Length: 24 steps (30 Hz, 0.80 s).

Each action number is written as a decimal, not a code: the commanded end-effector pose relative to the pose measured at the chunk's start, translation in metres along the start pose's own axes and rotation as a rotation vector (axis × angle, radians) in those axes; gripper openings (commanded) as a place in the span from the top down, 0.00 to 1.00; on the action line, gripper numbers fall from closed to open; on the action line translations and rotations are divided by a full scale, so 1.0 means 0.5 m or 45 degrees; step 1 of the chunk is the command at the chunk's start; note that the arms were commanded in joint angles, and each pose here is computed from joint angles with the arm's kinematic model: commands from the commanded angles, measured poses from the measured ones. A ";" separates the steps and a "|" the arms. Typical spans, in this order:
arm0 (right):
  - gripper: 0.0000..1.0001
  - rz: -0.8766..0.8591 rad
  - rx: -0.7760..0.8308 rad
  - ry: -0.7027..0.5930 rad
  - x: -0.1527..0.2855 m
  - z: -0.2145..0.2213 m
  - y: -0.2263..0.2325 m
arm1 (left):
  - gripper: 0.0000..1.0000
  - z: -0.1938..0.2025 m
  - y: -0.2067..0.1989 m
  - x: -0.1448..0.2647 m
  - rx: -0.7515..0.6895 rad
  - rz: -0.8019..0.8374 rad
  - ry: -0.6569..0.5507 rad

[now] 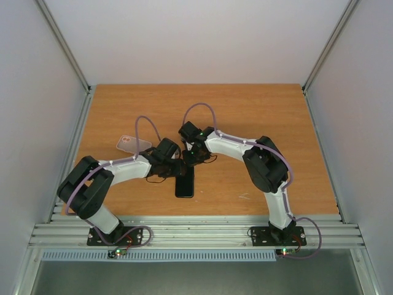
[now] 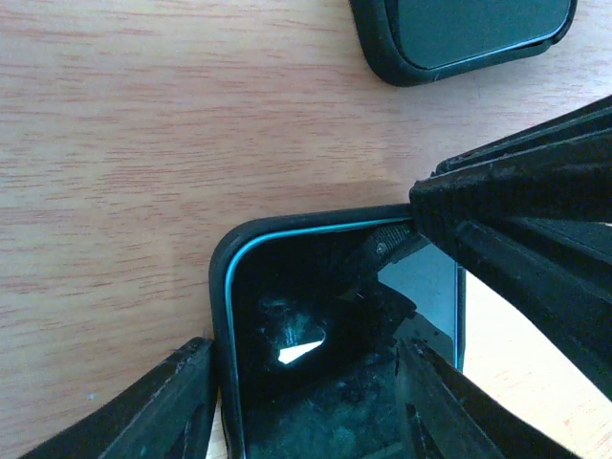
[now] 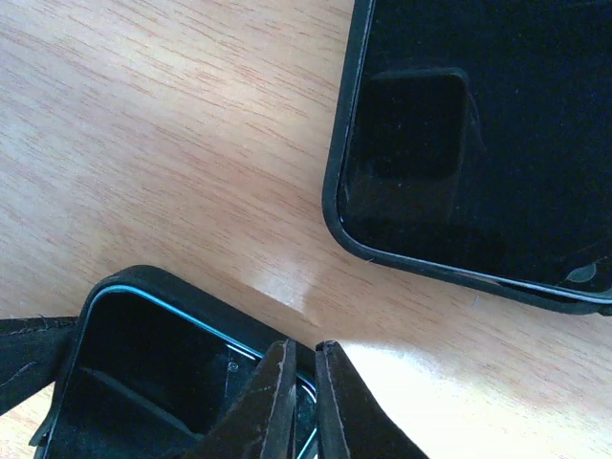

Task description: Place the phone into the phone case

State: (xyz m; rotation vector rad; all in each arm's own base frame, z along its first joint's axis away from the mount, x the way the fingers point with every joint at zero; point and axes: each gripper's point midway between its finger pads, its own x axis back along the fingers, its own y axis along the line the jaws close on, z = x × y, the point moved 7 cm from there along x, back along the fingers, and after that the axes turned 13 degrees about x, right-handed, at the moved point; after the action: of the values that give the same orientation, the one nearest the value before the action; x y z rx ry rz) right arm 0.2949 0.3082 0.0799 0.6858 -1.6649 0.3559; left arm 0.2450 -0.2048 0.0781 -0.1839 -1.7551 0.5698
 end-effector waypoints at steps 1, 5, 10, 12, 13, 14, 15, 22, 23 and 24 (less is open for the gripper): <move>0.91 0.090 0.038 0.430 -0.142 0.159 -0.006 | 0.46 0.083 0.124 -0.037 0.012 -0.376 0.181; 0.90 -0.031 0.027 0.333 -0.107 0.152 0.020 | 0.47 0.110 0.129 -0.044 -0.009 -0.391 0.212; 0.88 -0.149 0.012 0.172 -0.034 0.145 0.047 | 0.53 0.136 0.150 -0.053 0.007 -0.431 0.236; 0.85 -0.169 0.014 0.107 0.004 0.143 0.057 | 0.53 0.145 0.153 -0.052 0.000 -0.442 0.246; 0.84 -0.173 0.018 0.093 0.015 0.145 0.061 | 0.53 0.149 0.151 -0.052 -0.002 -0.436 0.249; 0.83 -0.181 0.021 0.082 0.024 0.149 0.066 | 0.53 0.154 0.151 -0.051 -0.001 -0.426 0.255; 0.83 -0.195 0.024 0.066 0.033 0.152 0.072 | 0.53 0.159 0.149 -0.051 0.005 -0.402 0.268; 0.76 -0.320 -0.032 -0.049 0.076 0.188 0.110 | 0.50 0.191 0.139 -0.044 0.072 -0.227 0.306; 0.76 -0.322 -0.038 -0.052 0.075 0.192 0.113 | 0.50 0.194 0.137 -0.043 0.079 -0.200 0.304; 0.76 -0.317 -0.046 -0.047 0.070 0.199 0.115 | 0.50 0.196 0.137 -0.042 0.093 -0.187 0.303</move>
State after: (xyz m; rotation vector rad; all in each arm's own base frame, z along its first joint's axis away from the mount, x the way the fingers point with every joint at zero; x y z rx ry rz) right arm 0.1880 0.2801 0.0934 0.8514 -1.5815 0.2262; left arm 0.2187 -0.2183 0.0710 -0.2681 -1.8557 0.6097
